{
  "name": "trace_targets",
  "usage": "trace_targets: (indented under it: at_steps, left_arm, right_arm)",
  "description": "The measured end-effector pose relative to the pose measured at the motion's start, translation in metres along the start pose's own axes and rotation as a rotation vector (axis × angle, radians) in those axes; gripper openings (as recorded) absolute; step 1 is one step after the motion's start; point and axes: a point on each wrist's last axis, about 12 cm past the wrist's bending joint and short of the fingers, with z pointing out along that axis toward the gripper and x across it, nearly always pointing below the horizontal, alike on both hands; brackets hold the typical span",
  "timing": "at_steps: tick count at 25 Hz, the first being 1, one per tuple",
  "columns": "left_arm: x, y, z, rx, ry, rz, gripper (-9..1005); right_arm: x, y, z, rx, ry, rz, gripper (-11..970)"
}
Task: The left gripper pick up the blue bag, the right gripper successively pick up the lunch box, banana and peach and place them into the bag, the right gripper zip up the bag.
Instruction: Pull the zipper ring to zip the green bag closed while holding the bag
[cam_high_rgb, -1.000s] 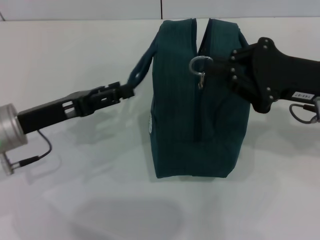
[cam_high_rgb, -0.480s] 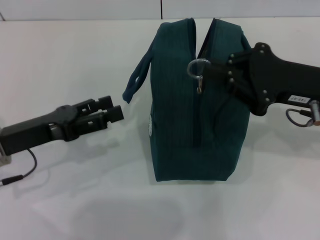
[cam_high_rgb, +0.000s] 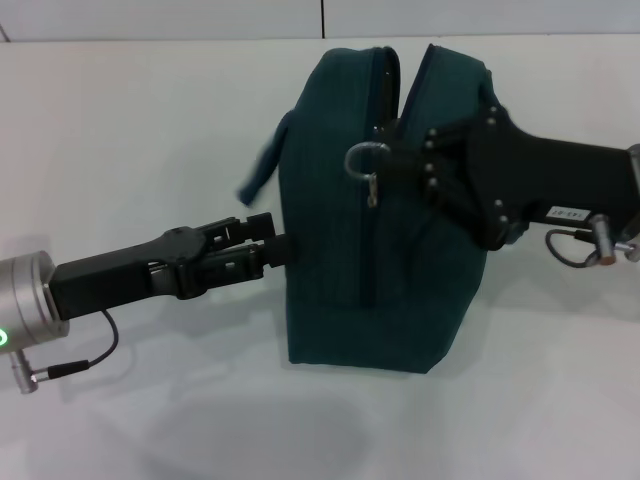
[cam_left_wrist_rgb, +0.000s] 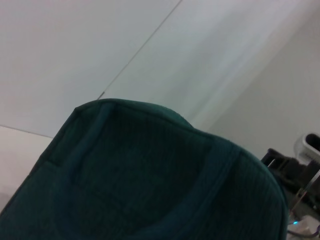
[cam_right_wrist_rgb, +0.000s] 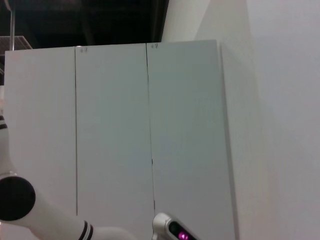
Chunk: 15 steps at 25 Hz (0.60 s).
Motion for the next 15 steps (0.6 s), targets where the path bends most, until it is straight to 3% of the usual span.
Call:
trace_targets:
  at_steps: [15]
  left_arm:
    - [-0.0014, -0.0017, 0.0096, 0.043, -0.026, -0.020, 756]
  right_arm:
    - [0.0040, 0.0011, 0.0064, -0.007, 0.014, -0.003, 5]
